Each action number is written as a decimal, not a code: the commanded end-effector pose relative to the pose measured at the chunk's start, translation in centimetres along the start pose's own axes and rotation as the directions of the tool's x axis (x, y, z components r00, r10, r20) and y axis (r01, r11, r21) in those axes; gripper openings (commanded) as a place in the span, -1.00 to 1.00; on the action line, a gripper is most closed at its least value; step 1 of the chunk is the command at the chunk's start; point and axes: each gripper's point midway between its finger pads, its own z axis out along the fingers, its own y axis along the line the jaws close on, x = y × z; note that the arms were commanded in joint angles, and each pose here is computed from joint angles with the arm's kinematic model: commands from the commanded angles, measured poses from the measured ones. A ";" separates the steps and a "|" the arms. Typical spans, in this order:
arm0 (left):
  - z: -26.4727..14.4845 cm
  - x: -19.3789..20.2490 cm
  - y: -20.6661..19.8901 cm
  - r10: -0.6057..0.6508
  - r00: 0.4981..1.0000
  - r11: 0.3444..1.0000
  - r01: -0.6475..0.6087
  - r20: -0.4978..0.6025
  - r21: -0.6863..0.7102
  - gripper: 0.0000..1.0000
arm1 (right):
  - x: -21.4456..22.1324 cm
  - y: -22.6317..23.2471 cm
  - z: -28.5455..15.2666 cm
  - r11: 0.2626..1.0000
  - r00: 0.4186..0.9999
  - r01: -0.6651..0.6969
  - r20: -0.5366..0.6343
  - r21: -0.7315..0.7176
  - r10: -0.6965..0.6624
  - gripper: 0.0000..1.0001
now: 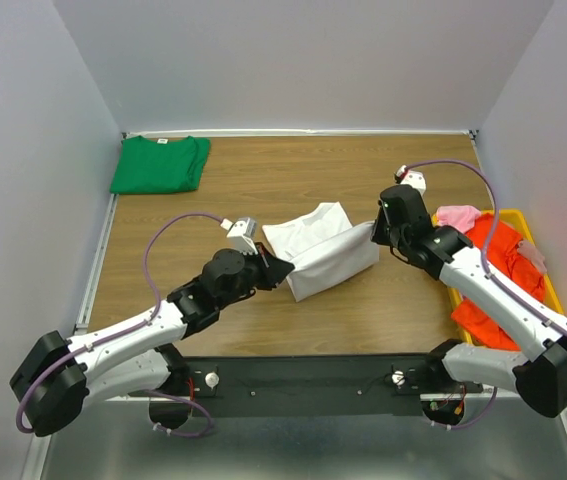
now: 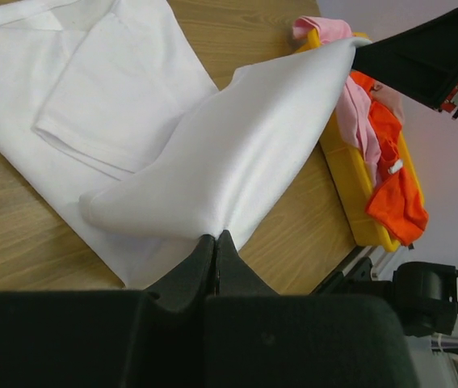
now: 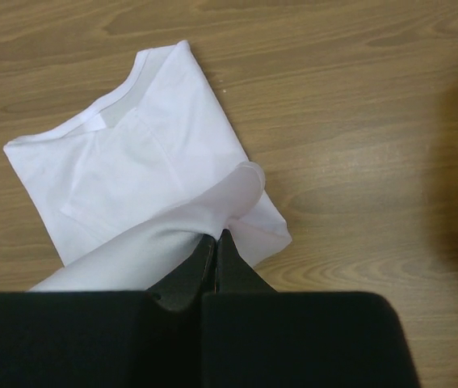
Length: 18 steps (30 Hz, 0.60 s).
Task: Fold and stack the t-shirts
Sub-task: Fold the tshirt
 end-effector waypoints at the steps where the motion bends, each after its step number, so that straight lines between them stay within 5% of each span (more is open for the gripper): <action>1: -0.7 0.3 -1.4 0.005 1.000 0.996 -0.003 -0.016 0.086 -1.00 | -1.8 -0.8 -1.2 1.000 0.996 -0.017 0.088 0.012 0.016 -0.99; 18: -4.4 9.8 -5.4 -0.095 0.974 0.973 0.134 -0.206 0.186 -1.00 | 3.9 -3.7 -5.9 0.991 0.994 -0.112 0.014 -0.069 0.113 -0.99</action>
